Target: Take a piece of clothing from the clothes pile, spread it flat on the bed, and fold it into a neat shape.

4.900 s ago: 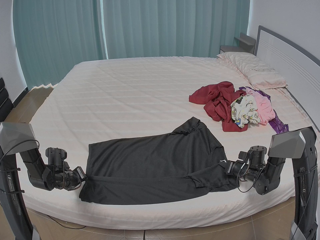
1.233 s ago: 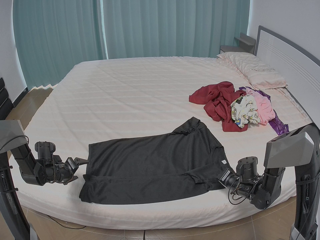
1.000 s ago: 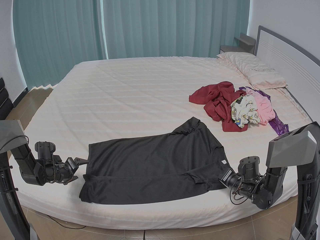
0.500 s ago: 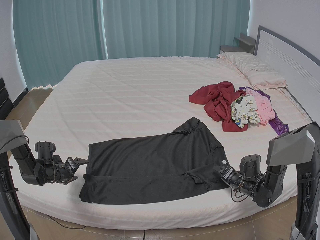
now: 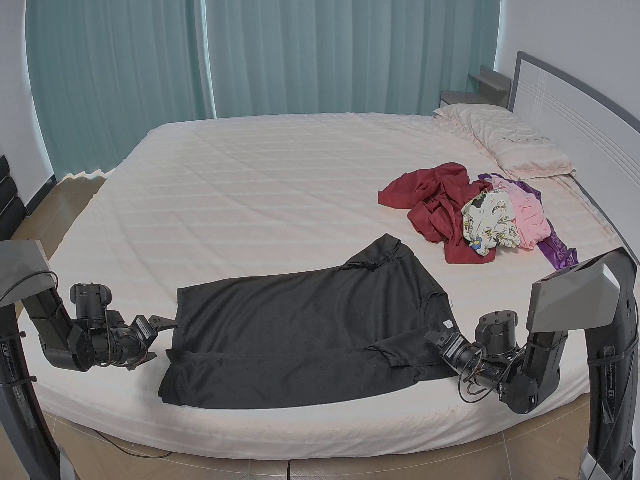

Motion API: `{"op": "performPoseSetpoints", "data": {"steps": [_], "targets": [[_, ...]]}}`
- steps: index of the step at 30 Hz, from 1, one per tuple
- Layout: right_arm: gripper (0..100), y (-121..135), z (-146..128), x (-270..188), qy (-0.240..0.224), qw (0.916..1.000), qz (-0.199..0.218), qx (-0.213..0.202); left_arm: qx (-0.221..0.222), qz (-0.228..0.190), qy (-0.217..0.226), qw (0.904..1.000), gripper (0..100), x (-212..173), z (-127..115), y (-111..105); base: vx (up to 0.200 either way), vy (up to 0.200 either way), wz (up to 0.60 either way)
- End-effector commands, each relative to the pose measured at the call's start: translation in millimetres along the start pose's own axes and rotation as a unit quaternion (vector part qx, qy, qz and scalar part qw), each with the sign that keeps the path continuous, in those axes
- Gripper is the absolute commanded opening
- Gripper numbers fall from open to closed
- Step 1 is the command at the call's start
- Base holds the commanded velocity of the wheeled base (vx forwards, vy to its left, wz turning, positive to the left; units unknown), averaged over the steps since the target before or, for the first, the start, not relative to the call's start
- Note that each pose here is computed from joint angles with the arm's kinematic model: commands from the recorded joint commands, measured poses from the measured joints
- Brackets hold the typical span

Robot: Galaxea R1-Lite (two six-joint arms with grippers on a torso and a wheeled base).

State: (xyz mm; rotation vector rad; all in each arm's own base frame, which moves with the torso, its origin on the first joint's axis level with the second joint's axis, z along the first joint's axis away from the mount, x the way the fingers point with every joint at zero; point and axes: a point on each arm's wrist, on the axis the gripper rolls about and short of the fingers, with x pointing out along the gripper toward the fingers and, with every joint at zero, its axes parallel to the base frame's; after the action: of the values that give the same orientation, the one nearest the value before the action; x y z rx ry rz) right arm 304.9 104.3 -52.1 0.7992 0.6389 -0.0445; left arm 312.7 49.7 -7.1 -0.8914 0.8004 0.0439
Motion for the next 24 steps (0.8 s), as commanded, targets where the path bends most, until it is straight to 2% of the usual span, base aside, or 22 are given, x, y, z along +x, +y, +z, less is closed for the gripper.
{"op": "performPoseSetpoints", "data": {"steps": [1, 3, 4, 17, 24], "targets": [[100, -0.5, -2.4, 7.1, -0.001, 1.0000, 0.000, -0.001, 0.000, 0.000, 0.000, 1.0000, 100, 0.4, 0.3, 0.2, 0.000, 0.000, 0.00], [100, 0.5, -2.4, 8.2, -0.003, 1.0000, 0.001, -0.002, 0.000, 0.000, 0.000, 1.0000, 100, 0.4, 0.3, 0.2, 0.000, 0.000, 0.00], [0, 0.4, -2.3, 8.2, -0.004, 1.0000, 0.001, -0.002, 0.000, 0.000, 0.000, 1.0000, 100, 0.4, 0.3, 0.2, 0.000, 0.000, 0.00], [0, 1.5, -0.1, 0.1, -0.013, 0.9999, -0.006, -0.002, 0.000, 0.001, -0.001, 1.0000, 100, 0.4, 0.3, 0.2, 0.000, 0.000, 0.00], [0, 10.1, 6.6, -18.3, -0.017, 0.9998, 0.005, -0.003, 0.000, 0.001, -0.001, 1.0000, 100, 0.4, 0.3, 0.2, 0.000, 0.000, 0.00]]}}
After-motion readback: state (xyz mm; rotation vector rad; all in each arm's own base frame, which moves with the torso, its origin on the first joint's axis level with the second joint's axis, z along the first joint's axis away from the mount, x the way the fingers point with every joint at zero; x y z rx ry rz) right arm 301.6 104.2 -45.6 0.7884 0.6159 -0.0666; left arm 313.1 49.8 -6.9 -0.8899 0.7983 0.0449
